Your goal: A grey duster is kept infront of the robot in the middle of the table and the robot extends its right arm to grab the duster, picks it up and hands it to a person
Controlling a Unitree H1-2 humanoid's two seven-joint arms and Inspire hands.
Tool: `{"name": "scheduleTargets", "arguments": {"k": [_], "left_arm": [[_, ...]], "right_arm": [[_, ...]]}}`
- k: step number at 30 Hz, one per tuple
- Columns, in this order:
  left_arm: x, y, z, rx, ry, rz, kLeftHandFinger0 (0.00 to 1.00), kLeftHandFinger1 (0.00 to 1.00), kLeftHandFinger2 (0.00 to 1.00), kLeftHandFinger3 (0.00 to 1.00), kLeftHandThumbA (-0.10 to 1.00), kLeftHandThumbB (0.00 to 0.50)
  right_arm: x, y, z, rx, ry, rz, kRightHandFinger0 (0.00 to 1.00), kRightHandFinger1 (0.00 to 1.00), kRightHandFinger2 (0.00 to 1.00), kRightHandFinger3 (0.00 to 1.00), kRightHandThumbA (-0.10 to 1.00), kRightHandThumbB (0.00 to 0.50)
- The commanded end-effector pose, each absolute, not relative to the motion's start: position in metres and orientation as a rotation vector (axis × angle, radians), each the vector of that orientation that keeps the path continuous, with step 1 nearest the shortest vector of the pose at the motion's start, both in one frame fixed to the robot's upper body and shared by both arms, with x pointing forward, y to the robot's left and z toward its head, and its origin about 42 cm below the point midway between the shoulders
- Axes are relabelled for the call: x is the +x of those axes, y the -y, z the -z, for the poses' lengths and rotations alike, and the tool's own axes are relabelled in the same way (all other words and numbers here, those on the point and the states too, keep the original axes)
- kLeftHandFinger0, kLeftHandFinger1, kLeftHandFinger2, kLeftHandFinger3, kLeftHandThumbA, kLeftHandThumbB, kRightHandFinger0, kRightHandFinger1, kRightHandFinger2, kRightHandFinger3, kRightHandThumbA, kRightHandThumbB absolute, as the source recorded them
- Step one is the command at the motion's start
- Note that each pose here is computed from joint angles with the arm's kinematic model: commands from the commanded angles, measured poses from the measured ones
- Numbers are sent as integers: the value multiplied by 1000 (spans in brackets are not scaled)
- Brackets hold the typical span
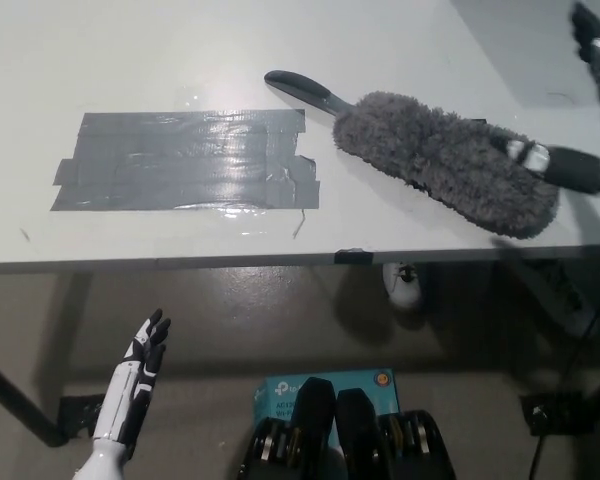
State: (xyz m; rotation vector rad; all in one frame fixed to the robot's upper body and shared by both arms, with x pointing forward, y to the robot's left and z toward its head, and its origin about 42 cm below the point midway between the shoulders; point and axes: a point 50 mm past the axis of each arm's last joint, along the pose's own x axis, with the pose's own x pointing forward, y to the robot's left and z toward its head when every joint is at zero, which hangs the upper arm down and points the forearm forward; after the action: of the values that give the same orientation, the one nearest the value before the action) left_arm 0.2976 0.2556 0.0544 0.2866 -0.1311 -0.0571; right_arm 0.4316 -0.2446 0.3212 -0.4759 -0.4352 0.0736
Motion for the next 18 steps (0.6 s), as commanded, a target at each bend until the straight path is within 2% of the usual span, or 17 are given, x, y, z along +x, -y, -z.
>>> {"name": "scheduleTargets", "arguments": {"k": [1,3,5,8,13,15,18], "left_arm": [[301,-256,-64,291,191,51,1000,1000,1000,1000,1000,326],[302,-255,-65,297,192,53,1000,1000,1000,1000,1000,338],[303,-255,-66,299,198,57,1000,1000,1000,1000,1000,330],[304,-255,-68,305,205,58,1000,1000,1000,1000,1000,327],[304,-254,-69,302,203,66,1000,1000,1000,1000,1000,330],[305,-254,-70,303,199,71,1000,1000,1000,1000,1000,334],[305,-254,-69,306,203,73,1000,1000,1000,1000,1000,334]], "right_arm": [[485,241,-351,-686,267,-57,1000,1000,1000,1000,1000,434],[499,238,-352,-709,220,-69,1000,1000,1000,1000,1000,454],[520,233,-349,-747,140,-92,1000,1000,1000,1000,977,480],[543,227,-342,-811,39,-126,1000,1000,1000,1000,1000,496],[564,218,-331,-897,-83,-171,1000,1000,1000,1000,1000,486],[571,212,-324,-942,-144,-187,1000,1000,1000,1000,1000,439],[576,209,-321,-994,-178,-201,1000,1000,1000,1000,1000,469]]}}
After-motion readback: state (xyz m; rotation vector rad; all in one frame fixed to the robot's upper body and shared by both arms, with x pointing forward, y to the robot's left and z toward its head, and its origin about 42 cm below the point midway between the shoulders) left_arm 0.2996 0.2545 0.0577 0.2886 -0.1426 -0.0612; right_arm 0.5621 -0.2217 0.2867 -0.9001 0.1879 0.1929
